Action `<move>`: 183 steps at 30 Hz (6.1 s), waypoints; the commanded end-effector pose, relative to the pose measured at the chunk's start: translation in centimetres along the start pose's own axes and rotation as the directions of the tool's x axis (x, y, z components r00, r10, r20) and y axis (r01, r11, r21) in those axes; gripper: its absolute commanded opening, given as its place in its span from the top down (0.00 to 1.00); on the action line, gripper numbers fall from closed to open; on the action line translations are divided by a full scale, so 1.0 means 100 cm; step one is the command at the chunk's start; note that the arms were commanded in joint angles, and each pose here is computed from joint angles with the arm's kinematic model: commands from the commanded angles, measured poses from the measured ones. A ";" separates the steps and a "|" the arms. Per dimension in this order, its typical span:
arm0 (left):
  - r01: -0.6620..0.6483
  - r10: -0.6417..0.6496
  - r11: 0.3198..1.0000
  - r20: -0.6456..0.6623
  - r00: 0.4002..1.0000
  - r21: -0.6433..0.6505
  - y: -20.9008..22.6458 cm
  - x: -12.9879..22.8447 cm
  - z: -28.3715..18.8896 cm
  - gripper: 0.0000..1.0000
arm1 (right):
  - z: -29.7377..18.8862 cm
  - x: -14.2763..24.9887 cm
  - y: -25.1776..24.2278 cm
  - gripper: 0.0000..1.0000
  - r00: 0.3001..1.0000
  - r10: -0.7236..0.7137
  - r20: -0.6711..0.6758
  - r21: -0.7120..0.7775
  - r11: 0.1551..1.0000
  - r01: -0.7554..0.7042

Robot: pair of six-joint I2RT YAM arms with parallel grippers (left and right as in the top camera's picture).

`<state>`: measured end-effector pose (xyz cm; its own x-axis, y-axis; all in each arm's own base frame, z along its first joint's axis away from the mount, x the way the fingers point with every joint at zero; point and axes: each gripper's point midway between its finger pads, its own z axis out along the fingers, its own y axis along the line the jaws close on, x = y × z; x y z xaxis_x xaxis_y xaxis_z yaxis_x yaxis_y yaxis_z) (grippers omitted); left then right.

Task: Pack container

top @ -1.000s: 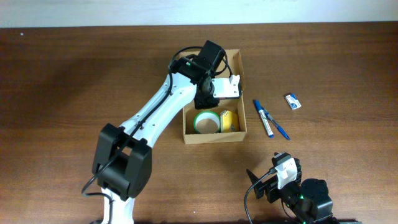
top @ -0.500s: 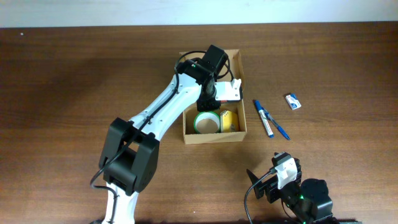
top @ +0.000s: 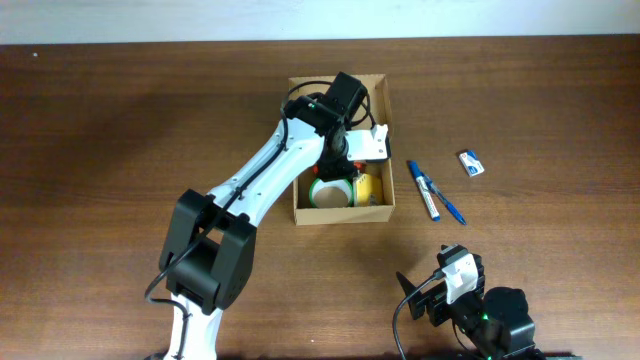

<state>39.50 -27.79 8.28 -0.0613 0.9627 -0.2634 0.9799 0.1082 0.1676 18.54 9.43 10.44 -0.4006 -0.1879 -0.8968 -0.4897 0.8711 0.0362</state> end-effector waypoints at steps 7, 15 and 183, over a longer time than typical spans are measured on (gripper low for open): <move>0.132 -0.131 0.991 0.049 0.990 -0.017 -0.013 -0.010 -0.076 0.46 | 0.000 0.001 0.003 0.01 1.000 -0.009 0.002 -0.014 1.000 0.009; 0.227 -0.202 0.969 0.205 0.958 -0.103 -0.033 -0.014 -0.188 0.45 | 0.000 0.001 0.003 0.01 1.000 -0.009 0.002 -0.014 1.000 0.009; 0.471 -0.447 0.882 0.334 0.830 0.012 -0.187 0.096 -0.312 0.00 | 0.170 0.009 -0.253 0.01 0.158 0.987 -0.031 0.824 0.115 -0.555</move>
<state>14.74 -12.67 32.16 -0.4257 0.6759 -0.6016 0.8362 0.5479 0.0238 43.64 -4.64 1.86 -0.5882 0.8038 -0.0888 0.7892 0.5945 0.1538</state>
